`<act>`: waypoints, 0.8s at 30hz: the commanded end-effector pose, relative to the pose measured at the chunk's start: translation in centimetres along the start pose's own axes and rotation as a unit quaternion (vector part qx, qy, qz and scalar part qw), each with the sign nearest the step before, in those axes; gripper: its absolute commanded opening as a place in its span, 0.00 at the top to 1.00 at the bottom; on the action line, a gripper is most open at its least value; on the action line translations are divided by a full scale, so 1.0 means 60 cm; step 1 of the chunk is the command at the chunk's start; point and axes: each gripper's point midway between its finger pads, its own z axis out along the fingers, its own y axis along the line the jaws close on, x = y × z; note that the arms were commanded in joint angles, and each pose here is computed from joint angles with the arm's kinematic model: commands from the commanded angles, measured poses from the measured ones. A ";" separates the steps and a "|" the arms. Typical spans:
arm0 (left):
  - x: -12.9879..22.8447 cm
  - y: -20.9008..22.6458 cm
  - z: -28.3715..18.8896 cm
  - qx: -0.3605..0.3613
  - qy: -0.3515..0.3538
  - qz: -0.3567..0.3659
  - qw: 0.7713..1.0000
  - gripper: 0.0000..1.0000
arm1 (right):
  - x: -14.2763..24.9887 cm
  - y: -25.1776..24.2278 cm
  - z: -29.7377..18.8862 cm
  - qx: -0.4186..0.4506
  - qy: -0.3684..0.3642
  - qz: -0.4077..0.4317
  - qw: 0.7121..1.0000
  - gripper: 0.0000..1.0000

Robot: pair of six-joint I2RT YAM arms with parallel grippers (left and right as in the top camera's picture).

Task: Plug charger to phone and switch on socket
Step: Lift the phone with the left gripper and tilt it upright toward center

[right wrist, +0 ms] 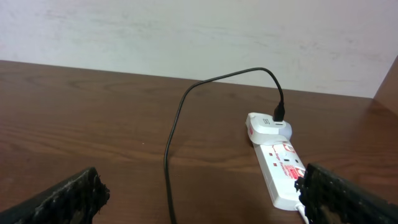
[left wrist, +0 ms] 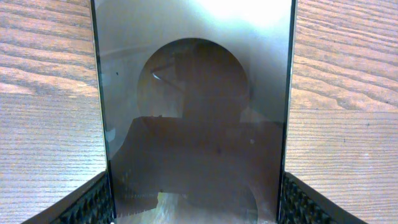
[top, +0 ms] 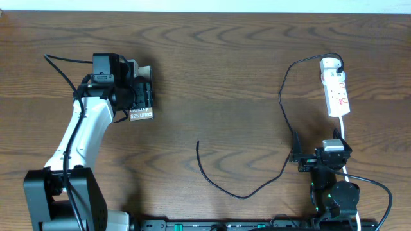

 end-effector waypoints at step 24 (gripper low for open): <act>-0.017 -0.055 -0.038 0.081 -0.021 -0.025 0.996 0.93 | 0.001 -0.001 0.000 0.001 0.000 -0.005 1.000 0.01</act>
